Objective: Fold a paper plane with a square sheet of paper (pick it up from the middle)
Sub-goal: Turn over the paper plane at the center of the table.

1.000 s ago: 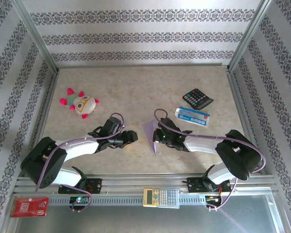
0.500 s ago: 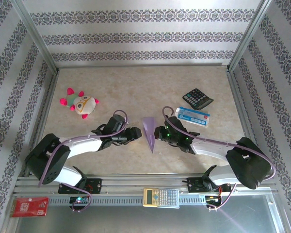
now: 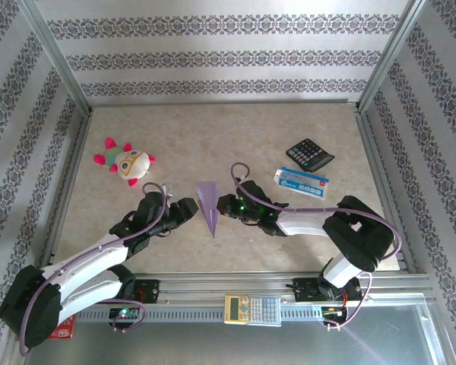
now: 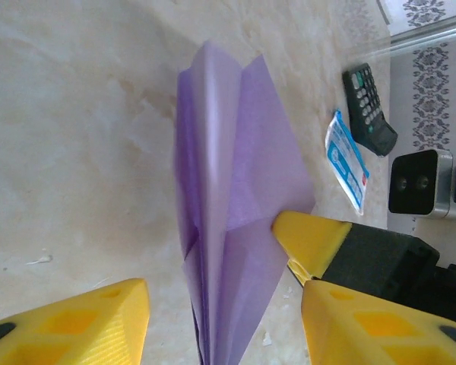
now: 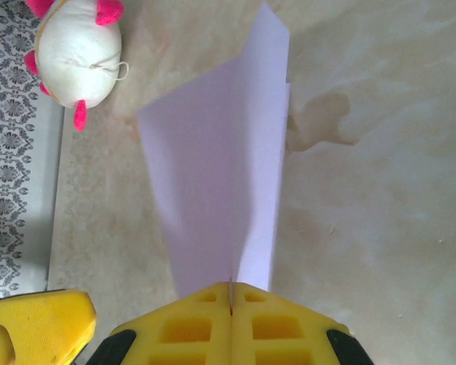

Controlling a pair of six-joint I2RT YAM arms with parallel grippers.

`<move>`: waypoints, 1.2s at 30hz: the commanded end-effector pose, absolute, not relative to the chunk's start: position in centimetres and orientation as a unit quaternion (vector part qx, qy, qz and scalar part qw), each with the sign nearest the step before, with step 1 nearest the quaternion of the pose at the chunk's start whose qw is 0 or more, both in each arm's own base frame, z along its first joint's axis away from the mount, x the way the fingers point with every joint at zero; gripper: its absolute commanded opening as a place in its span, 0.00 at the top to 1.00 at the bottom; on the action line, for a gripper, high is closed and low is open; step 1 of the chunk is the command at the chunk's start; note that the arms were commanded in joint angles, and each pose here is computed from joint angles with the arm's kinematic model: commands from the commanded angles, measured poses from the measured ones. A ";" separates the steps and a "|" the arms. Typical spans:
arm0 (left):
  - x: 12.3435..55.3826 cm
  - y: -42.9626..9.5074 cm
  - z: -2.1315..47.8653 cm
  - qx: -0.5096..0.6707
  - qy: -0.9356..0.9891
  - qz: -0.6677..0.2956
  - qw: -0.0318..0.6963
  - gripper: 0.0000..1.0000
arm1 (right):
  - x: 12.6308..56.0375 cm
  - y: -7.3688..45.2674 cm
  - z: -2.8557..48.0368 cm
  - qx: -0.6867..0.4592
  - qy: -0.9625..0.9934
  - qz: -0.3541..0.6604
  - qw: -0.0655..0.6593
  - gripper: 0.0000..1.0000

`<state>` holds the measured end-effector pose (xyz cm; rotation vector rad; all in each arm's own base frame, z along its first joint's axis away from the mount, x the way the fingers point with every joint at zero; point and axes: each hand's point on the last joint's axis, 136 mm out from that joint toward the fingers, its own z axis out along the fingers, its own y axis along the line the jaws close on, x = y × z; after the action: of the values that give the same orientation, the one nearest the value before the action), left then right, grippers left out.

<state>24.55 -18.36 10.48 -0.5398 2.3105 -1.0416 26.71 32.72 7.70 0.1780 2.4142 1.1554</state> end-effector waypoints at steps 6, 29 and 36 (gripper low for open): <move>24.6 -18.4 7.8 -0.211 0.876 -0.377 0.214 0.50 | 26.9 33.6 7.9 0.071 0.862 0.446 0.231 1.00; 27.7 -20.5 6.3 -0.178 0.871 -0.427 0.165 0.60 | 26.8 33.5 7.3 0.074 0.863 0.445 0.229 1.00; 28.9 -21.3 7.0 -0.172 0.855 -0.459 0.168 0.73 | 26.8 33.5 7.2 0.074 0.863 0.444 0.229 1.00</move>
<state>26.86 -20.35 4.67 -0.5602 2.5330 -1.2138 27.23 33.38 7.61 0.1987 2.3710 1.2094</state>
